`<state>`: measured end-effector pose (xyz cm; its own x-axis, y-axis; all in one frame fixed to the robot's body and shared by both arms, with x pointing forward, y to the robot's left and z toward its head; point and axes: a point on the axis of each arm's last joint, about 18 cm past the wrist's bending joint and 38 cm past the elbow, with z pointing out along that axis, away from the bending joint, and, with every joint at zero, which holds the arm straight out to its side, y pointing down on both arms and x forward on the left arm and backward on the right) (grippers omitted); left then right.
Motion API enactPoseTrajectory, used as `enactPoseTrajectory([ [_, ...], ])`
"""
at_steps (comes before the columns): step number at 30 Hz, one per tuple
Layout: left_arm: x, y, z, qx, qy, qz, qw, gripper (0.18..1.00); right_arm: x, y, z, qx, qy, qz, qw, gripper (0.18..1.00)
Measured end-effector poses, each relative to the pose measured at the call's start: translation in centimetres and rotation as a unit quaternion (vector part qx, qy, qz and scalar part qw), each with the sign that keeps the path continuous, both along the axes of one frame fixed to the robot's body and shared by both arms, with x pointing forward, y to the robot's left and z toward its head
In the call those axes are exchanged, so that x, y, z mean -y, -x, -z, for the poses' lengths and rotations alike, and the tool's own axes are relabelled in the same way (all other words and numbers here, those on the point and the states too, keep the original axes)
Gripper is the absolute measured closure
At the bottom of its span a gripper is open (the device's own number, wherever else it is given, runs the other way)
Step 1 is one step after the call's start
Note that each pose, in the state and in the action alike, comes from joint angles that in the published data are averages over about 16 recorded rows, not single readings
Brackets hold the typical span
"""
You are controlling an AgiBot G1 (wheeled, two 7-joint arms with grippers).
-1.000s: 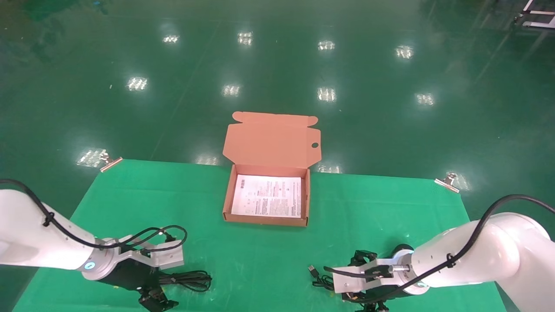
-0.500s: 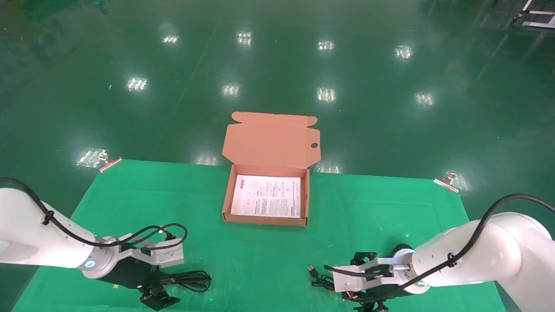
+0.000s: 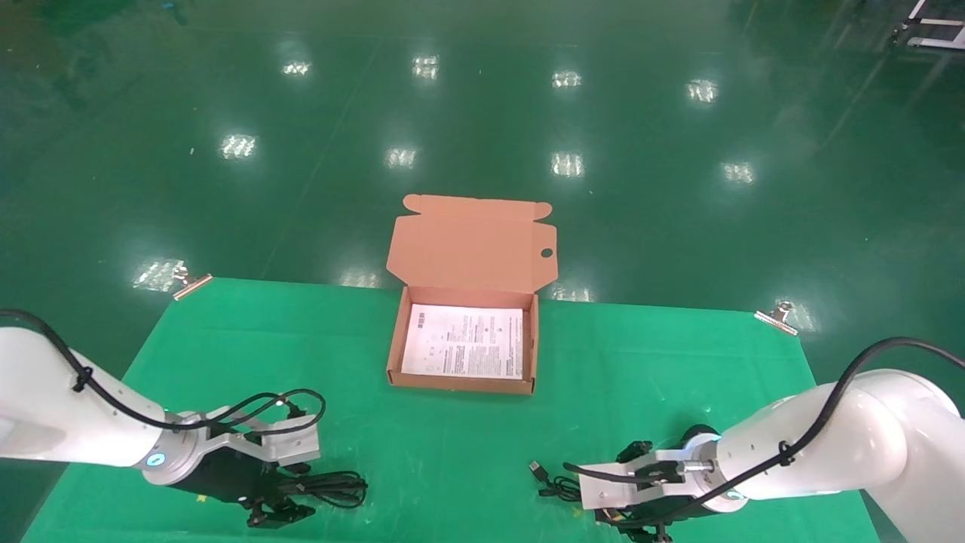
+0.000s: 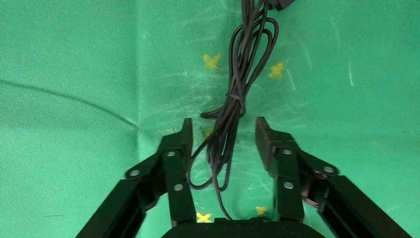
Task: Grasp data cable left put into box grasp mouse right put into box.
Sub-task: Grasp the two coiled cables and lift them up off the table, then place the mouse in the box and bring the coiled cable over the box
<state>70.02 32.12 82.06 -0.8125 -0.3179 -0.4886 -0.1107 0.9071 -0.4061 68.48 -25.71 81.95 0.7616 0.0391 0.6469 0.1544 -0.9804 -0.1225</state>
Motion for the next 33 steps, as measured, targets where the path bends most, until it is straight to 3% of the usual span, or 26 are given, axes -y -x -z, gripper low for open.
enactPoseTrajectory([
  [9, 0.0, 0.0, 0.0, 0.0, 0.0, 0.0, 1.0, 0.732, 0.0, 0.0, 0.0, 0.0, 0.001, 0.0, 1.0, 0.767],
  [20, -0.6, -0.1, -1.1, 0.017, -0.001, 0.001, 0.9999, 0.886, 0.6, 0.0, -1.8, 0.012, -0.008, 0.008, 1.0, 0.92],
  [27, -1.9, -0.7, -5.4, 0.09, -0.007, -0.002, 0.9959, 0.914, 1.9, -0.1, -8.6, 0.083, -0.03, 0.027, 0.996, 0.965],
  [33, -2.1, -0.7, -11.0, 0.2, -0.024, 0.0, 0.9794, 0.915, 1.7, 0.3, -17.5, 0.19, -0.059, 0.026, 0.98, 0.97],
])
